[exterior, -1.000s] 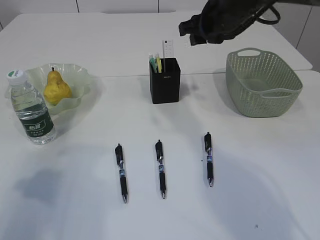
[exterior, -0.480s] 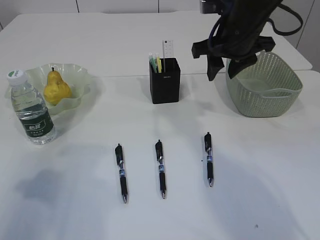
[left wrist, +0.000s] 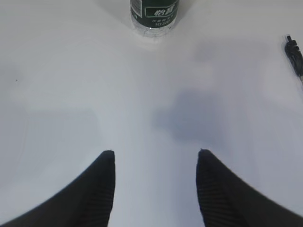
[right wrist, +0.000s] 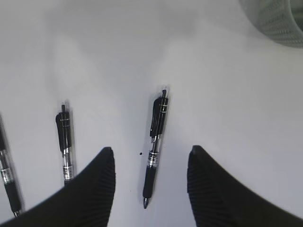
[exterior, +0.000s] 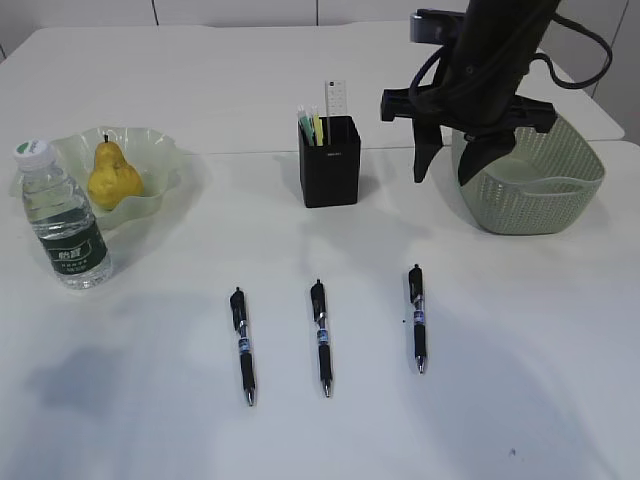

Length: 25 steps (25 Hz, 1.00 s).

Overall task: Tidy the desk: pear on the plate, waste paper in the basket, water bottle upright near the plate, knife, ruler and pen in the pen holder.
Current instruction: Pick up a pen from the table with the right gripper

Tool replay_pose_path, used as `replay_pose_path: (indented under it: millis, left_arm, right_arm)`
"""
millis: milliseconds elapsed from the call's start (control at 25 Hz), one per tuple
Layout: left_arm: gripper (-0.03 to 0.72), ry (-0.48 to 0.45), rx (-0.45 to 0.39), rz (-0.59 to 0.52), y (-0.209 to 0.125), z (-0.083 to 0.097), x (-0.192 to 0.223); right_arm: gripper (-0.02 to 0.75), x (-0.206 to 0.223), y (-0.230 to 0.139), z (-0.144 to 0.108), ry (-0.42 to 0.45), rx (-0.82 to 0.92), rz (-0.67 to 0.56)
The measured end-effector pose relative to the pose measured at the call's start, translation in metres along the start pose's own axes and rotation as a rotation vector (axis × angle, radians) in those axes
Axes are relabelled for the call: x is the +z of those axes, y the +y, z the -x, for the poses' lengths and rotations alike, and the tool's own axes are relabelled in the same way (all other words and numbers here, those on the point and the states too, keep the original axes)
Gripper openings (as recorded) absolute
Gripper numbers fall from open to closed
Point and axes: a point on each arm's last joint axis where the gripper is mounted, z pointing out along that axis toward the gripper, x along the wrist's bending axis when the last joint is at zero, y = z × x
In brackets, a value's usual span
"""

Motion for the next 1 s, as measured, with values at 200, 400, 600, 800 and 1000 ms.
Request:
replay_pose_path:
  millis: [200, 400, 600, 800, 1000]
  left_arm:
    - [0.384, 0.003, 0.0, -0.026, -0.002, 0.0, 0.0]
    - [0.384, 0.006, 0.0, -0.061, -0.006, -0.001, 0.0]
    - [0.384, 0.007, 0.0, -0.07, -0.006, -0.001, 0.0]
    - [0.384, 0.007, 0.0, -0.072, -0.007, -0.001, 0.0]
    - [0.384, 0.007, 0.0, -0.072, -0.007, -0.001, 0.0]
  right_arm:
    - [0.393, 0.02, 0.002, 0.0, -0.017, 0.086, -0.041]
    - [0.393, 0.047, 0.003, 0.0, -0.044, 0.095, -0.094]
    - [0.393, 0.056, 0.003, 0.001, -0.053, 0.095, -0.112]
    - [0.393, 0.065, 0.003, 0.001, -0.063, 0.095, -0.13]
    - [0.392, 0.065, 0.004, 0.004, -0.092, 0.083, -0.118]
